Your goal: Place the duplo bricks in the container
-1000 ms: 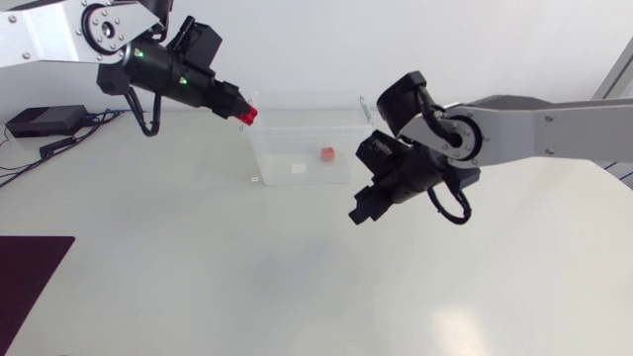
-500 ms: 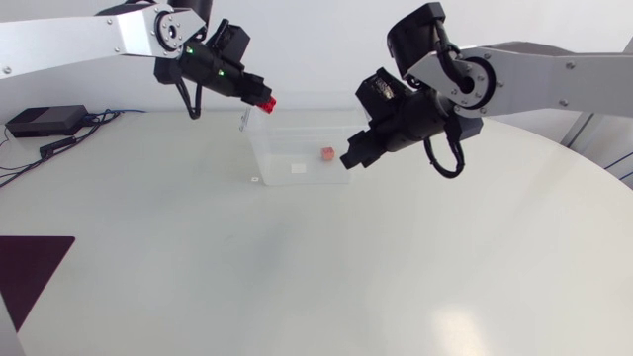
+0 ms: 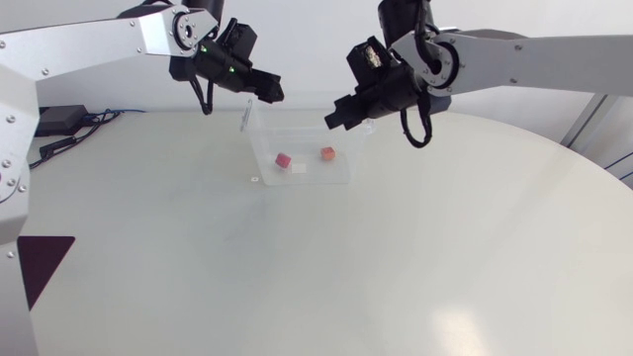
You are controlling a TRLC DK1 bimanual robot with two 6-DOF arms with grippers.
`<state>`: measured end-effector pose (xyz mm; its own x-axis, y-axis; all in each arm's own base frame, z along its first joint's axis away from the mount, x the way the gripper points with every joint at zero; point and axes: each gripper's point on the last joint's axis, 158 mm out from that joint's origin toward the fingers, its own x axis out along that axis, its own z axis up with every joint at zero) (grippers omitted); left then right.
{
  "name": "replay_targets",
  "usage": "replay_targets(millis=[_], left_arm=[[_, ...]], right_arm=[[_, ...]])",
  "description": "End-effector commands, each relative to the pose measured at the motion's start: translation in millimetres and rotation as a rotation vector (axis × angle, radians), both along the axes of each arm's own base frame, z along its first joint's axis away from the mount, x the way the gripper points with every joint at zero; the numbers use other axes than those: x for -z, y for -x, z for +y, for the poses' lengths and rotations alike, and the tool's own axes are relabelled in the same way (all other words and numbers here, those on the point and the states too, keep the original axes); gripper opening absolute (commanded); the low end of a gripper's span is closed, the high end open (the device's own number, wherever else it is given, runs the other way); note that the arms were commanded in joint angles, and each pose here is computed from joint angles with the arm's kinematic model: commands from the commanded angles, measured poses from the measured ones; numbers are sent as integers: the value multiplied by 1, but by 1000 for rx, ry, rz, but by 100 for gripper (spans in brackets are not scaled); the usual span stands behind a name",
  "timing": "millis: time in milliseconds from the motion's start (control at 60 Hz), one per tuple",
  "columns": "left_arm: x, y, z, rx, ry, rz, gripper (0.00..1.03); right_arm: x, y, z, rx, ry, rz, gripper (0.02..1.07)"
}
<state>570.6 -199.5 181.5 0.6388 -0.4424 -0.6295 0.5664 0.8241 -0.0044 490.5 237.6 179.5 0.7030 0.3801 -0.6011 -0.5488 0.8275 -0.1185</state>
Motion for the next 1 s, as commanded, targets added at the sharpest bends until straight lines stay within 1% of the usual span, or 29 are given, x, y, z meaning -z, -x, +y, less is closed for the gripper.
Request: replay_targets(millis=[0,133,217,300,500,617,633,650,667,717,733,750,867,983], left_arm=[[-33,9,9,-35,34,-33,100],[-61,28,16,-50,54,-64,100],[-84,43,20,-59,73,-92,100],[-98,59,21,-58,84,-106,100],[-98,92,31,-71,61,-101,100],[-88,116,40,-80,45,-80,100],[-87,119,41,-81,44,-77,100],[-85,124,43,-82,39,-74,100],[-84,127,44,-84,38,-73,100],[-79,136,48,-88,29,-70,100],[-77,140,50,-89,26,-68,100],[-75,143,52,-92,25,-65,100],[-65,164,64,-102,2,-63,100],[-61,176,84,-162,-36,-78,100]], right_arm=[[-1,-22,-2,33,-27,-13,44],[4,-41,-5,51,-37,-26,44],[3,-48,-4,54,-46,-45,44],[5,-53,1,47,-54,-56,44],[10,-70,16,41,-48,-99,45],[29,-85,23,31,-16,-73,46],[30,-86,24,31,-14,-71,48],[32,-86,24,30,-11,-68,53],[34,-87,24,30,-10,-65,60],[37,-90,25,34,-3,-54,86],[40,-91,24,37,2,-45,98],[39,-92,25,39,0,-43,104],[37,-91,24,41,-2,-42,103],[24,-82,18,49,-14,-49,103]])
